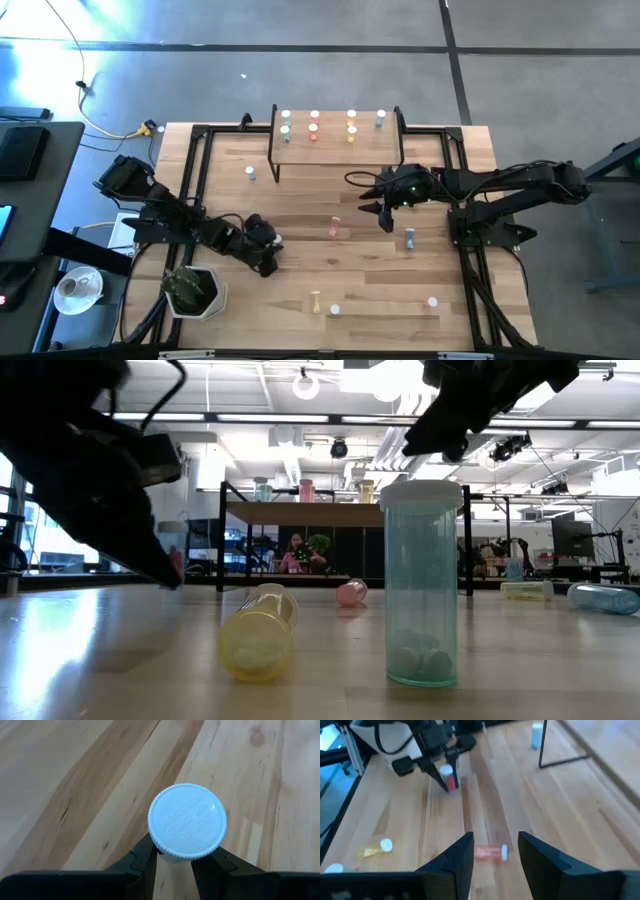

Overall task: Pick and place medicine bottles onto shelf by color
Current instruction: Put the blue pill bottle on the shelf

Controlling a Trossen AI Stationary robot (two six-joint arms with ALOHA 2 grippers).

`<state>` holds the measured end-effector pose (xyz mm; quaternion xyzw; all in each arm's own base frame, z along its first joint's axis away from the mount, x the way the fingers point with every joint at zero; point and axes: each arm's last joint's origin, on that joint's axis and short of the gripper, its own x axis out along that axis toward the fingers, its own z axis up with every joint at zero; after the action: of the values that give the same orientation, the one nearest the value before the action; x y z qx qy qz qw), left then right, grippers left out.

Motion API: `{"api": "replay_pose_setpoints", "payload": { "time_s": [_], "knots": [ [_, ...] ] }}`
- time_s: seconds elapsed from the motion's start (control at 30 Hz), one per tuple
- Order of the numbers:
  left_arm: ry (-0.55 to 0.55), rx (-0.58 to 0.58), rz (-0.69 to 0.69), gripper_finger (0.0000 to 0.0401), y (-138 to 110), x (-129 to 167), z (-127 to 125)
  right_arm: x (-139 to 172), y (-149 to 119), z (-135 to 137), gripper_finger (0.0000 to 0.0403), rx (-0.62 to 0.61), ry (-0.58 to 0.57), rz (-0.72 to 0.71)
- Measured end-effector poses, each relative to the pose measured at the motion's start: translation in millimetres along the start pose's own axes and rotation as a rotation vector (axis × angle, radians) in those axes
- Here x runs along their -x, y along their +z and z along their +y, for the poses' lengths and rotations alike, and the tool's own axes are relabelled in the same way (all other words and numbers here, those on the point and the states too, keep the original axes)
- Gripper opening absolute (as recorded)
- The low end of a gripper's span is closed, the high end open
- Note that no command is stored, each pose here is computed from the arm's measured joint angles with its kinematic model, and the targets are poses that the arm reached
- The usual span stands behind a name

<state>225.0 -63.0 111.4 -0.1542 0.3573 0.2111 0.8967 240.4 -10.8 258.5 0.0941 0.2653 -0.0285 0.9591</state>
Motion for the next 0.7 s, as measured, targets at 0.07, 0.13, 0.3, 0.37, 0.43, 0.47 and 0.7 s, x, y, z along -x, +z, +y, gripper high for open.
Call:
{"api": "replay_pose_setpoints", "payload": {
  "time_s": [0.07, 0.13, 0.3, 0.37, 0.43, 0.47, 0.7],
  "knots": [
    [-0.014, -0.020, 0.005, 0.0091, 5, -3, 3, 0, 3, 0, 0.0146, 0.020, 0.004, -0.027],
    [-0.016, -0.044, 0.013, 0.0091, 9, -6, 7, 0, 5, 1, 0.0149, 0.036, 0.008, -0.053],
    [-0.037, -0.137, 0.005, 0.0091, 28, -10, 9, 1, 13, 1, 0.0174, 0.052, 0.009, -0.116],
    [-0.045, -0.174, -0.004, 0.0091, 37, -12, 9, 4, 21, 1, 0.0185, 0.058, -0.006, -0.154],
    [-0.061, -0.205, -0.008, 0.0091, 47, -14, 11, 7, 29, 1, 0.0191, 0.076, -0.011, -0.182],
    [-0.068, -0.217, -0.008, 0.0091, 52, -15, 12, 8, 33, 1, 0.0192, 0.085, -0.013, -0.195],
    [-0.067, -0.301, 0.005, 0.0090, 90, -19, 23, 18, 56, 2, 0.0193, 0.125, 0.017, -0.252]
  ]
}}
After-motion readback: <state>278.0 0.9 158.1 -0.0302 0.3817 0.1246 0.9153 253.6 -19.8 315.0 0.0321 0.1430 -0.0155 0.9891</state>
